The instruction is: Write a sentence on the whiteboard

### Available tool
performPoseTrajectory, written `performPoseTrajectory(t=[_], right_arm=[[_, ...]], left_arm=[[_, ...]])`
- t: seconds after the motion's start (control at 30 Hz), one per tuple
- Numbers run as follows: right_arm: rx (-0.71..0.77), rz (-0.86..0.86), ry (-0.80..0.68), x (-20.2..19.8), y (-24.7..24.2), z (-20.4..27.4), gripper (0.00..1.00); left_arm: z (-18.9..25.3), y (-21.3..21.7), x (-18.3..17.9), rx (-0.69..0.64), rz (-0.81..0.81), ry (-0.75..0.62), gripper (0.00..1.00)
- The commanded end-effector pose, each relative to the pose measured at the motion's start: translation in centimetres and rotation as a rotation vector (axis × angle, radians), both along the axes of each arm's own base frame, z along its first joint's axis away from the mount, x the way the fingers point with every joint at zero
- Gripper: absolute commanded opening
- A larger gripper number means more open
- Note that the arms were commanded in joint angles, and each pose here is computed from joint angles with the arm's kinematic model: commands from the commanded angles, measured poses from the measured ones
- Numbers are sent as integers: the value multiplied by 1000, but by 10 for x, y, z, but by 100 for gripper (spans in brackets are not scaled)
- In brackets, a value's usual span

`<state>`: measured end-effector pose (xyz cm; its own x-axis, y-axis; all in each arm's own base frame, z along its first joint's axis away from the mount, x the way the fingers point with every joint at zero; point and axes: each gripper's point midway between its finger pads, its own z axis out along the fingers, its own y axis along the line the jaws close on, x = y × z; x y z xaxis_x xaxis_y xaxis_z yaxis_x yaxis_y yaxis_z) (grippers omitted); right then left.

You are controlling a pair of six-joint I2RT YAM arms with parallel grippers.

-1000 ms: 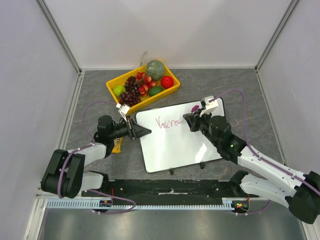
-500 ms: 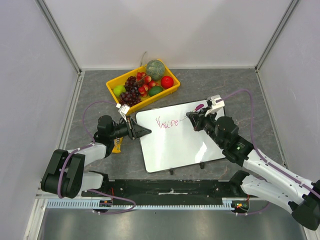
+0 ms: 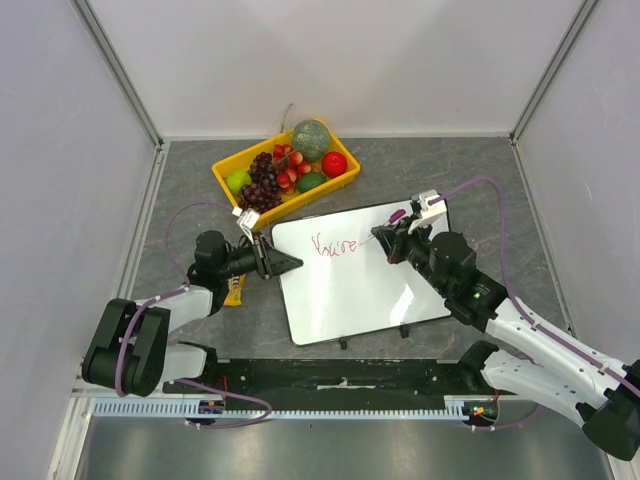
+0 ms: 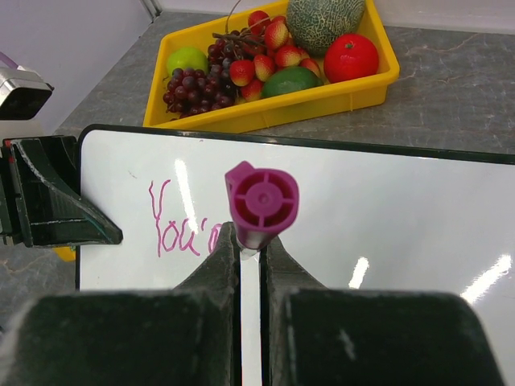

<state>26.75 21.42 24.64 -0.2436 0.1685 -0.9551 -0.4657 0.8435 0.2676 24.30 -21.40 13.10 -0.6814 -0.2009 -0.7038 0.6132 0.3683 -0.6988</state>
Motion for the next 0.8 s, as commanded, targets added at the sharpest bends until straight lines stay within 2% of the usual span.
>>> performPoseTrajectory(t=[0.0, 0.77], right_arm=[[35, 12, -57, 2, 1, 29, 0], [-12, -50, -107, 13, -26, 39, 0]], left_arm=[[-26, 3, 0, 107, -6, -79, 2], [-27, 3, 0, 108, -6, -76, 2]])
